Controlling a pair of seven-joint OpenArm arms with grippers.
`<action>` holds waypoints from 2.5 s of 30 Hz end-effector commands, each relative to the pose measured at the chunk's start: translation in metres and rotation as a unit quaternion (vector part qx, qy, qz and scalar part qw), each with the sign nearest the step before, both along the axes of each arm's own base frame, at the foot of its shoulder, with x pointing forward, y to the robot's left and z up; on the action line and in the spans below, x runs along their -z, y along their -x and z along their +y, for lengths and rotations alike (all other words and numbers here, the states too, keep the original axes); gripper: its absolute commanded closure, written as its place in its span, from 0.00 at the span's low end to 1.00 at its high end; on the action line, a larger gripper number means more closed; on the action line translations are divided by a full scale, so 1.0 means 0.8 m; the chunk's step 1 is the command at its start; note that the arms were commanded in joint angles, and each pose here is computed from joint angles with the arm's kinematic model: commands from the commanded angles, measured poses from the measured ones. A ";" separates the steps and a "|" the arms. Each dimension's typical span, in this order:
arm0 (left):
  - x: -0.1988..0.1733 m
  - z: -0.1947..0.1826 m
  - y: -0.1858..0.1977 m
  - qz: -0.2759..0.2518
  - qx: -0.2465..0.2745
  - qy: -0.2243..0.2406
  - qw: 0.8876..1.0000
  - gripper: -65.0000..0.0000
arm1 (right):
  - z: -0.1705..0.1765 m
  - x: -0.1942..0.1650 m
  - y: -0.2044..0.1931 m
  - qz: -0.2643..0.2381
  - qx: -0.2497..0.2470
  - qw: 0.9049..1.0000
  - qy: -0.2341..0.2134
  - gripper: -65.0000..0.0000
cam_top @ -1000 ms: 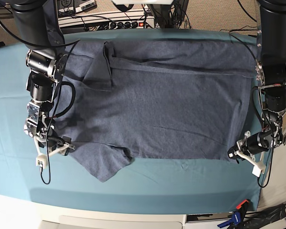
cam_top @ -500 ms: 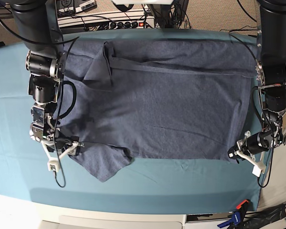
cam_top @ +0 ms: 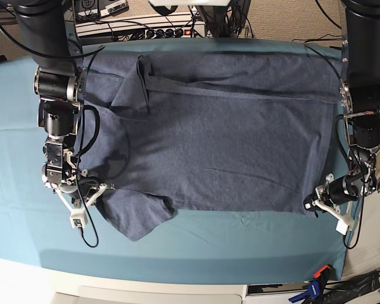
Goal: Fold the T-shirt properly
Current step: 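Pull the hem corners with both grippers up over the collar, folding the shirt in half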
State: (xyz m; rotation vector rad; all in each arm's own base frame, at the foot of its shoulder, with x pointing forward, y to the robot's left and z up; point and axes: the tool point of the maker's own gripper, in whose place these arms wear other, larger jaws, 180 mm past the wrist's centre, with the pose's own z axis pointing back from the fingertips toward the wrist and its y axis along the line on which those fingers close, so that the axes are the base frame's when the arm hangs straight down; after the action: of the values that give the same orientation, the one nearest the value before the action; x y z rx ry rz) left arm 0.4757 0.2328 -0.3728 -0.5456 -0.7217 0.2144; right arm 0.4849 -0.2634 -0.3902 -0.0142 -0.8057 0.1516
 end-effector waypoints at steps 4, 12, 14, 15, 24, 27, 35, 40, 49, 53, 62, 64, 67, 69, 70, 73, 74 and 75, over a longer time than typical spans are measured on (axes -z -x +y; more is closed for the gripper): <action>-0.046 -0.005 -0.018 -0.051 0.021 0.037 0.998 1.00 | -0.016 -0.013 0.002 -0.006 -0.009 1.000 0.012 1.00; -0.062 -0.011 0.000 -0.053 0.054 0.100 0.992 1.00 | -0.002 -0.030 0.031 -0.040 -0.037 0.998 0.031 1.00; -0.063 -0.009 0.007 -0.050 0.056 0.117 0.990 1.00 | 0.007 -0.036 0.041 -0.046 -0.045 0.997 0.030 1.00; -0.062 -0.007 0.011 -0.047 0.056 0.124 0.990 1.00 | 0.011 -0.039 0.045 -0.049 -0.049 0.997 0.030 1.00; -0.052 0.013 0.055 -0.038 0.062 0.175 0.982 1.00 | 0.029 -0.059 0.088 -0.067 -0.080 0.994 0.045 1.00; -0.055 0.025 0.068 -0.039 0.061 0.189 0.979 1.00 | 0.021 -0.062 0.104 -0.065 -0.092 0.991 0.066 1.00; -0.050 0.056 0.100 -0.025 0.064 0.169 0.983 1.00 | -0.007 -0.056 0.150 -0.035 -0.119 0.987 0.105 1.00; -0.032 0.061 0.128 0.000 0.077 0.152 0.985 1.00 | -0.019 -0.046 0.169 -0.013 -0.129 0.985 0.118 1.00; -0.014 0.063 0.173 0.025 0.112 0.114 0.987 1.00 | -0.026 -0.033 0.185 0.015 -0.130 0.984 0.118 1.00; -0.014 0.070 0.186 0.030 0.122 0.096 0.987 1.00 | -0.018 -0.031 0.192 0.031 -0.139 0.984 0.105 1.00; -0.023 0.095 0.198 0.036 0.125 0.064 0.989 1.00 | -0.018 -0.035 0.210 0.048 -0.153 0.980 0.122 1.00; -0.025 0.099 0.198 0.036 0.124 0.060 0.990 1.00 | -0.021 -0.033 0.219 0.055 -0.158 0.977 0.130 1.00; -0.023 0.098 0.201 0.042 0.129 0.060 0.989 1.00 | -0.026 -0.031 0.233 0.066 -0.160 0.975 0.138 1.00; -0.023 0.097 0.202 0.043 0.129 0.060 0.989 1.00 | -0.029 -0.030 0.241 0.070 -0.157 0.975 0.142 1.00; -0.023 0.098 0.202 0.043 0.130 0.059 0.989 1.00 | -0.032 -0.029 0.244 0.072 -0.152 0.975 0.143 1.00; -0.022 0.097 0.203 0.046 0.131 0.059 0.989 1.00 | -0.040 -0.028 0.253 0.077 -0.139 0.977 0.144 1.00; -0.022 0.097 0.203 0.047 0.132 0.059 0.988 1.00 | -0.043 -0.028 0.255 0.078 -0.133 0.978 0.144 1.00; -0.022 0.097 0.203 0.047 0.132 0.059 0.988 1.00 | -0.047 -0.027 0.258 0.080 -0.126 0.978 0.144 1.00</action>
State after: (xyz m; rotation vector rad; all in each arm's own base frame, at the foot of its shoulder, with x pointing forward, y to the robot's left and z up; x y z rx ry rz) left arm 0.3029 0.2952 -0.3739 -0.7587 -0.4887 0.0463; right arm 0.2742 -0.2824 -0.3798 -0.1008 -0.6218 0.5034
